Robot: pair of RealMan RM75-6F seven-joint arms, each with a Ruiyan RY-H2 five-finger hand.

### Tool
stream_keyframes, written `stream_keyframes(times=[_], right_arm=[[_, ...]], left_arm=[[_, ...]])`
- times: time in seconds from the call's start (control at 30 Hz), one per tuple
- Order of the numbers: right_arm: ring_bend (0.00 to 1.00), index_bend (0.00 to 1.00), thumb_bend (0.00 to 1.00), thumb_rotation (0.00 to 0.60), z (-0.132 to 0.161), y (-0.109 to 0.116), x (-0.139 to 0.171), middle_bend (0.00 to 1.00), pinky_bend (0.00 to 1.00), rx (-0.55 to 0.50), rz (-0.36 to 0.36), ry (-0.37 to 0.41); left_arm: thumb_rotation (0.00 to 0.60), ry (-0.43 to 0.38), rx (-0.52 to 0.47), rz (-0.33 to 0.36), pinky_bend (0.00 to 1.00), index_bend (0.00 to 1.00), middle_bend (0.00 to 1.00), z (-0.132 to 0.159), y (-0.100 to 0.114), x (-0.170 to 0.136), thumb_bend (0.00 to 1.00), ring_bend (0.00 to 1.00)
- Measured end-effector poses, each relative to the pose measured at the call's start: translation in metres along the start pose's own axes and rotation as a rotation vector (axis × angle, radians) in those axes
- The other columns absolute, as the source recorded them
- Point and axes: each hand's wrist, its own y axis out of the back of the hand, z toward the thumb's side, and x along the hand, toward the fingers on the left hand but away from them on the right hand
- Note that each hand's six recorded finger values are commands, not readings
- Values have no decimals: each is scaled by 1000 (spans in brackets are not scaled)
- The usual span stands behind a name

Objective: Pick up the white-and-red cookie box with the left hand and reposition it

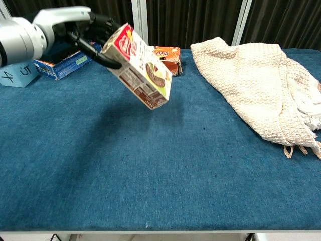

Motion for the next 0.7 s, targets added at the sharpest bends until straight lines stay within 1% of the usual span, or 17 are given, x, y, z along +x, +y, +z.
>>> stream_keyframes(times=[0.13,0.23,0.33,0.4,0.43,0.47,0.53,0.6,0.67,0.7], right_arm=[[0,0,147,600,0,1,0,44,0,3,-2,0],[0,0,147,600,0,1,0,44,0,4,-3,-1],[0,0,147,600,-1,1,1,44,0,2,-2,-5],[0,0,148,600,-1,1,1,44,0,0,-1,-8],[0,0,148,600,-1,1,1,44,0,-2,-1,-9],[0,0,148,600,-2,1,1,44,0,-4,-1,-9],[0,0,147,600,-2,1,1,44,0,-6,0,-9],[0,0,147,600,-2,1,1,44,0,-7,1,-9],[0,0,147,600,-2,1,1,44,0,-9,1,-7],[0,0,147,600,-1,1,1,44,0,-10,1,-6]], left_arm=[[600,2,-15,-10,76,376,360,-28,-17,4,0,163],[600,16,-30,-11,76,376,360,-41,-27,4,0,162],[600,28,-28,2,63,376,355,-51,-27,4,0,149],[600,33,-8,9,35,358,324,-55,-26,3,0,118],[600,36,8,9,18,326,285,-57,-26,2,0,87],[600,39,21,7,5,267,227,-59,-26,2,0,45],[600,50,59,1,0,166,139,-63,-25,0,0,7],[600,62,98,-4,0,68,62,-66,-24,-1,0,0],[600,79,150,-8,0,18,18,-70,-23,-3,0,0],[600,87,171,-9,0,9,9,-72,-23,-4,0,0]])
